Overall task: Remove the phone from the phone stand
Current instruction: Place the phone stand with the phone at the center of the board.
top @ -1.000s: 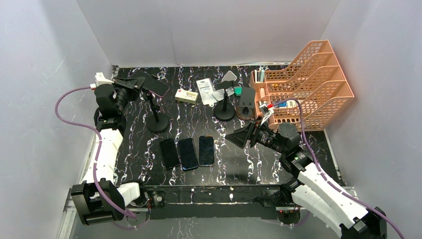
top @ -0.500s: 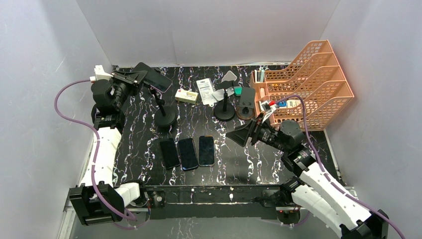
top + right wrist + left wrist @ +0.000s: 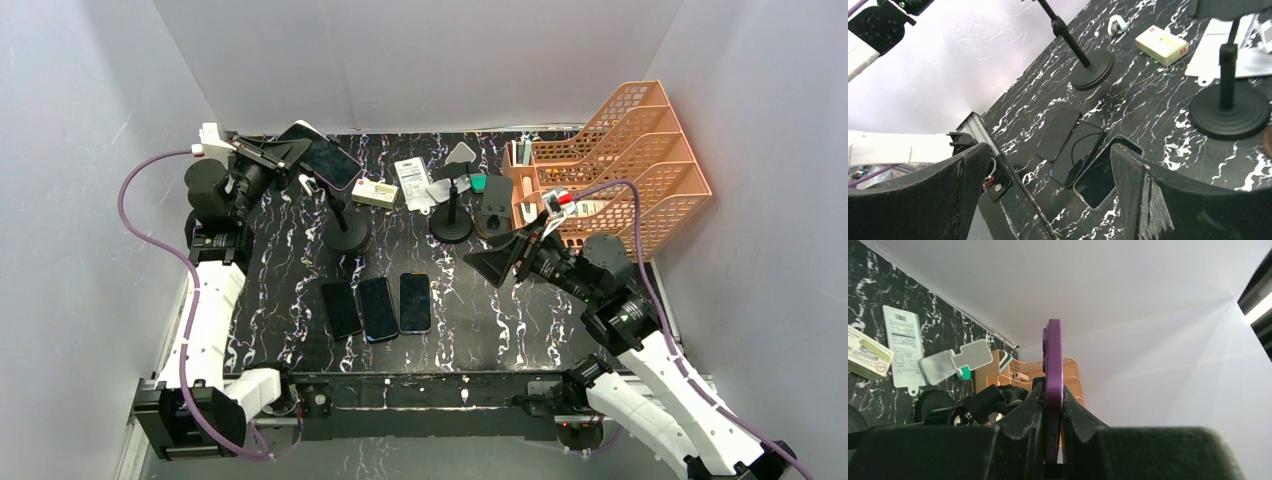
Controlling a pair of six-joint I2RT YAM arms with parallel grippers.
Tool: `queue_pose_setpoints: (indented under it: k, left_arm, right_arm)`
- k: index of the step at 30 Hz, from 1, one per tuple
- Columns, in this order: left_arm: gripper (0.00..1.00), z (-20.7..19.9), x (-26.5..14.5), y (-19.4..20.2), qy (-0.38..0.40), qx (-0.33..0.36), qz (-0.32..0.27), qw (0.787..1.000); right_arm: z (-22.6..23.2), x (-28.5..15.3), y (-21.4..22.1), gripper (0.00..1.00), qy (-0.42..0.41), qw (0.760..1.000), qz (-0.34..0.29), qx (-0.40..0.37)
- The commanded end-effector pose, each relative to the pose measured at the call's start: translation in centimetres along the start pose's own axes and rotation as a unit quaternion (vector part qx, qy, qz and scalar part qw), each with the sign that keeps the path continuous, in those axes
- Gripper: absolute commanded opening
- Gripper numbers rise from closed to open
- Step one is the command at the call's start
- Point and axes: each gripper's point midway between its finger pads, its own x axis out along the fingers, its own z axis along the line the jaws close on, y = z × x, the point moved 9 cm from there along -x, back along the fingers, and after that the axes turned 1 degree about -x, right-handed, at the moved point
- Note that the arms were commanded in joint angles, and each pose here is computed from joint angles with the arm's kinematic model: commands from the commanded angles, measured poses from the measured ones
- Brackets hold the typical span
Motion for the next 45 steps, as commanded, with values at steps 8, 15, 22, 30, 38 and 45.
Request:
queue_pose_setpoints:
  k: [8,15,22,30,38,45]
  left_arm:
    - [0.0,-8.3,-2.7,3.6,0.147,0.038,0.039,0.988]
    - [0.0,-9.2,-1.8,6.5,0.159,0.034,0.086,0.983]
    - [0.0,-10.4,-1.3,10.3,0.172,0.032,0.138,0.975]
    - [0.0,-10.6,-0.1,16.6,0.167,0.05,0.2,0.964]
    - [0.0,-11.0,1.1,20.9,0.173,0.058,0.232,0.956]
    - [0.0,-10.5,1.5,23.8,0.17,0.065,0.256,0.949]
  right_arm:
    - [1.5,-2.4,-3.1,0.98,0.029,0.996,-0.045,-0.075]
    - [1.9,-3.6,-3.6,0.98,0.042,0.993,-0.051,-0.094]
    - [2.3,-5.7,-4.1,0.98,0.074,0.989,-0.061,-0.116]
    - [2.8,-7.9,-4.8,0.98,0.109,0.98,-0.117,-0.116]
    - [2.8,-9.0,-4.8,0.98,0.129,0.978,-0.126,-0.109]
    - [2.6,-9.2,-4.4,0.98,0.134,0.977,-0.121,-0.111]
